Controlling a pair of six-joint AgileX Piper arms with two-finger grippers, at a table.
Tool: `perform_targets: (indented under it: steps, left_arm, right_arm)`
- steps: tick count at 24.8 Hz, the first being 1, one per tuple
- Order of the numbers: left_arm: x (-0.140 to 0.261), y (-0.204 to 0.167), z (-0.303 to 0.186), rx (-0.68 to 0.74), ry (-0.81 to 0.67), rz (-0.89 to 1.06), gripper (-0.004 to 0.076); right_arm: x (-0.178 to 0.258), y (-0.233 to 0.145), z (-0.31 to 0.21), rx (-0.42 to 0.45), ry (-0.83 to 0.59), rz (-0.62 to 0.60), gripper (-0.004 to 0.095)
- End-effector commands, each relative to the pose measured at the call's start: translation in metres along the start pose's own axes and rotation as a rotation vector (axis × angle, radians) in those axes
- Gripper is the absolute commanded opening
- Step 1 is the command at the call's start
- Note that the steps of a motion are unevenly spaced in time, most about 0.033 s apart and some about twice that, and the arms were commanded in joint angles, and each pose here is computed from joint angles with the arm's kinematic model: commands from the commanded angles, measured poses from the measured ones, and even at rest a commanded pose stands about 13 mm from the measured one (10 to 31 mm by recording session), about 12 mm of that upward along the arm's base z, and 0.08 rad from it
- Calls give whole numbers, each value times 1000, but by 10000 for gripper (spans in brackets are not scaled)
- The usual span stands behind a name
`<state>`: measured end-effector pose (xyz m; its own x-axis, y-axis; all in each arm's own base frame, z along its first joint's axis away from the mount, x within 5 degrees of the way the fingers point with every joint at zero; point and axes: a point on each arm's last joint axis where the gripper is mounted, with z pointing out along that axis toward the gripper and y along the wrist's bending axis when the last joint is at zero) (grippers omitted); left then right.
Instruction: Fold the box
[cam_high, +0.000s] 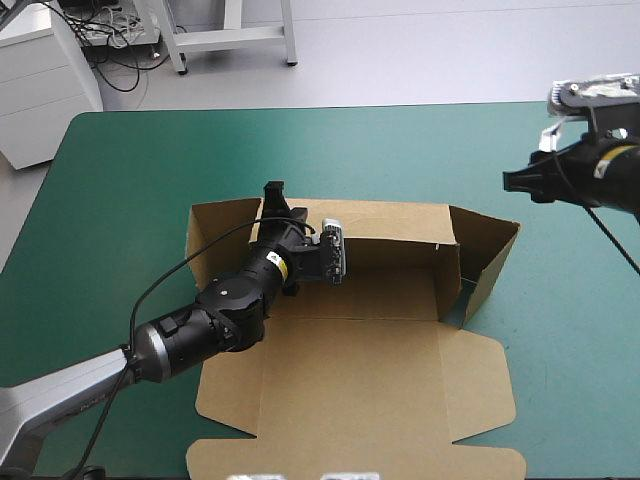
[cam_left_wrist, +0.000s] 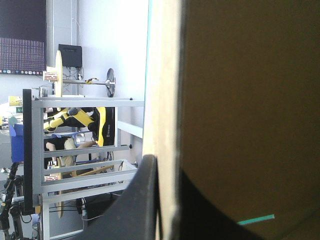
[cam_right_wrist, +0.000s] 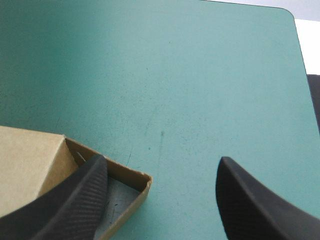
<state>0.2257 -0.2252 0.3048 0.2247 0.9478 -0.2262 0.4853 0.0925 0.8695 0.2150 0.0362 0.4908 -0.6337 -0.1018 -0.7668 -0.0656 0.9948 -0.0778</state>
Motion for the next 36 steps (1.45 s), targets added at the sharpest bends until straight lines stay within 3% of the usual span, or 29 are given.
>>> perform_targets:
  steps: [1, 3, 5, 9, 14, 18, 23, 29, 36]
  left_arm:
    - [-4, 0, -3, 23, -21, -99, -32]
    - [-4, 0, -3, 24, -25, -99, -32]
    - [-4, 0, -3, 25, -25, -101, -32]
    - [-4, 0, -3, 26, -27, -105, -32]
    - [-5, 0, -3, 27, -33, -105, -32]
    - [-5, 0, -3, 27, -35, -105, -32]
    - [-5, 0, -3, 27, -35, -105, -32]
    - [-5, 0, -3, 26, -35, -102, -32]
    - [-5, 0, -3, 26, -35, -102, -32]
  right_arm:
    - [-26, -2, 22, -26, 3, 30, 588]
    - [-36, -5, 49, -168, 52, 134, 593]
    - [-41, -18, 79, -242, 100, 235, 596]
    - [-39, -31, 104, -207, 149, 268, 596]
    - [-35, -37, 125, -148, 195, 215, 596]
    - [-33, -36, 140, -171, 223, 168, 624]
    - [-31, -31, 155, -221, 251, 182, 733]
    - [-27, -34, 158, -182, 271, 188, 732]
    - [9, -26, 167, -228, 402, 216, 720]
